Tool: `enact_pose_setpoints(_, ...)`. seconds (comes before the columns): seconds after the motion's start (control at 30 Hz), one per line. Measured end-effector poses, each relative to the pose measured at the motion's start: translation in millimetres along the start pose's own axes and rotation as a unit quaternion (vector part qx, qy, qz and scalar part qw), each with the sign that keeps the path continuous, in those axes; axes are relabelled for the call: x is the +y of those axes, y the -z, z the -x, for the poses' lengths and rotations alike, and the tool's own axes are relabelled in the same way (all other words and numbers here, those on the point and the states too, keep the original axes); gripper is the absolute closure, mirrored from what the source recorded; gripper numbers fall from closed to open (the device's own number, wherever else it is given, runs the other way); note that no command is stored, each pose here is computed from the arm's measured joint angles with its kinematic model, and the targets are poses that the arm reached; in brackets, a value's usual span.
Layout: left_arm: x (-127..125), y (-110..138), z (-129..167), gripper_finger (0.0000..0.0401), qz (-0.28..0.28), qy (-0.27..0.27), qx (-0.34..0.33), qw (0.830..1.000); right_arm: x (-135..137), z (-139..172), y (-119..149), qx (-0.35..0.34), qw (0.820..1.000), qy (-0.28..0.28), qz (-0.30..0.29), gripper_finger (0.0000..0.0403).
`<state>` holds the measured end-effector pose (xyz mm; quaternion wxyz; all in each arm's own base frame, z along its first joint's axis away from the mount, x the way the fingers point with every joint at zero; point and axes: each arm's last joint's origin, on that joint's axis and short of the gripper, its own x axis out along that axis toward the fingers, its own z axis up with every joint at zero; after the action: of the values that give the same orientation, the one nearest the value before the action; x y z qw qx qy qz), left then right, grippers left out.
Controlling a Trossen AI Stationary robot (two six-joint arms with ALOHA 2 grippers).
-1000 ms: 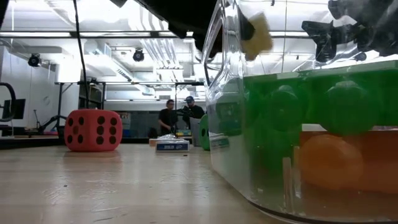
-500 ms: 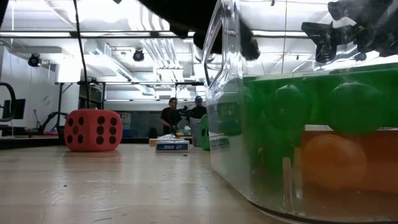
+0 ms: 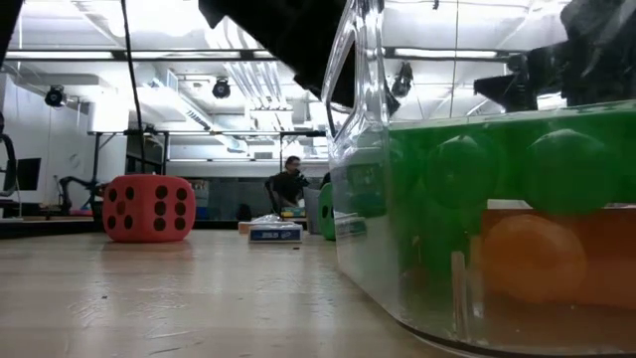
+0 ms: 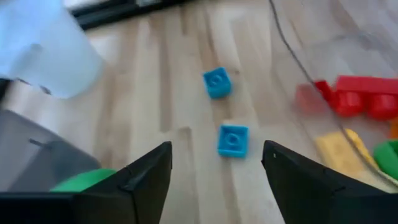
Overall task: Pick & Place Toys
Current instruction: Put the blue game piece into the bottom transparent bin
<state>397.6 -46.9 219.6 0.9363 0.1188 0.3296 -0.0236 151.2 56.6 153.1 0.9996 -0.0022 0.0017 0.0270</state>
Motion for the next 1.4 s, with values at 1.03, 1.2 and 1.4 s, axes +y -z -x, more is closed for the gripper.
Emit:
enact_pose_setpoints(1.03, 16, 107, 65, 0.0193, 0.097, -0.121, -0.183, 0.971, -52, -97, -50, 0.525, 0.849, -0.007, -0.057, 0.0108)
enact_pose_setpoints(1.2, 16, 108, 65, 0.0193, 0.097, -0.123, -0.181, 0.971, -53, -115, -41, 0.543, 0.838, -0.032, -0.046, 0.0108)
enact_pose_setpoints(1.4, 16, 108, 65, 0.0193, 0.097, -0.123, -0.181, 0.971, -53, -137, -27, 0.544, 0.837, -0.048, -0.039, 0.0108)
